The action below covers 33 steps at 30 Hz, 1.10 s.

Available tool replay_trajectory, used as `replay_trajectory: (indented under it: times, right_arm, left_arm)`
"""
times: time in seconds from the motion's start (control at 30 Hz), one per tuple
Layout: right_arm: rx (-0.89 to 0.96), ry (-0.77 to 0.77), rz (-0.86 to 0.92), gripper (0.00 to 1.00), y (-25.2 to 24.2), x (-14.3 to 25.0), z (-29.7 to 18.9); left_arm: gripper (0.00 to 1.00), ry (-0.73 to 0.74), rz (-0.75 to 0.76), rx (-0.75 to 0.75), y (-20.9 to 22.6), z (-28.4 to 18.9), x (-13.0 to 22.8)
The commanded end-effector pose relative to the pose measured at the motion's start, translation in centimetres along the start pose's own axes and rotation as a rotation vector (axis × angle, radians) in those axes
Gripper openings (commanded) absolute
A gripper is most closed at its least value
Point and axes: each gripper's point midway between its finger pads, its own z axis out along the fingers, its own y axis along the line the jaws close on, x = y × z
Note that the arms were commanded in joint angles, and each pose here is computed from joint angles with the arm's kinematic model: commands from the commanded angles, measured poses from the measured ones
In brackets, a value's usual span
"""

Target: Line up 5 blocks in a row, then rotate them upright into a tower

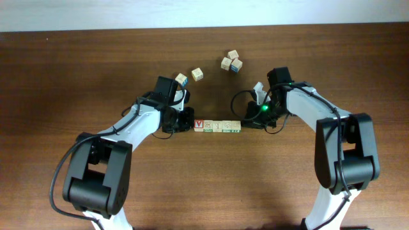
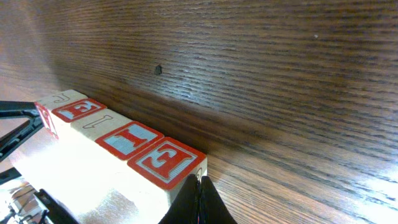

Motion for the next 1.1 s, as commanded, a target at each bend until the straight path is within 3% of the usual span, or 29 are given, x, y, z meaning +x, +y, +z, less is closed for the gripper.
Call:
replay_trajectory:
  times: [0.0,0.3,0.57,1.07]
  right_arm:
    - [-0.074,0.034,0.027,0.04,1.3,0.7,0.4]
    - [0.105,0.012,0.170,0.04,-2.0,0.7,0.3]
    - [0.051,0.038,0.044,0.04,-1.1,1.1,0.3]
    - [-0.005,0.058,0.022,0.04,-0.2,1.5,0.3]
  left_arm:
    - [0.00,0.020,-0.004,0.041,-0.9,0.4,0.5]
    - [0.00,0.020,-0.004,0.041,-0.9,0.4,0.5]
    - [0.00,0.020,-0.003,0.041,-0.9,0.4,0.5]
    - [0.00,0.020,-0.003,0.041,-0.9,0.4,0.5]
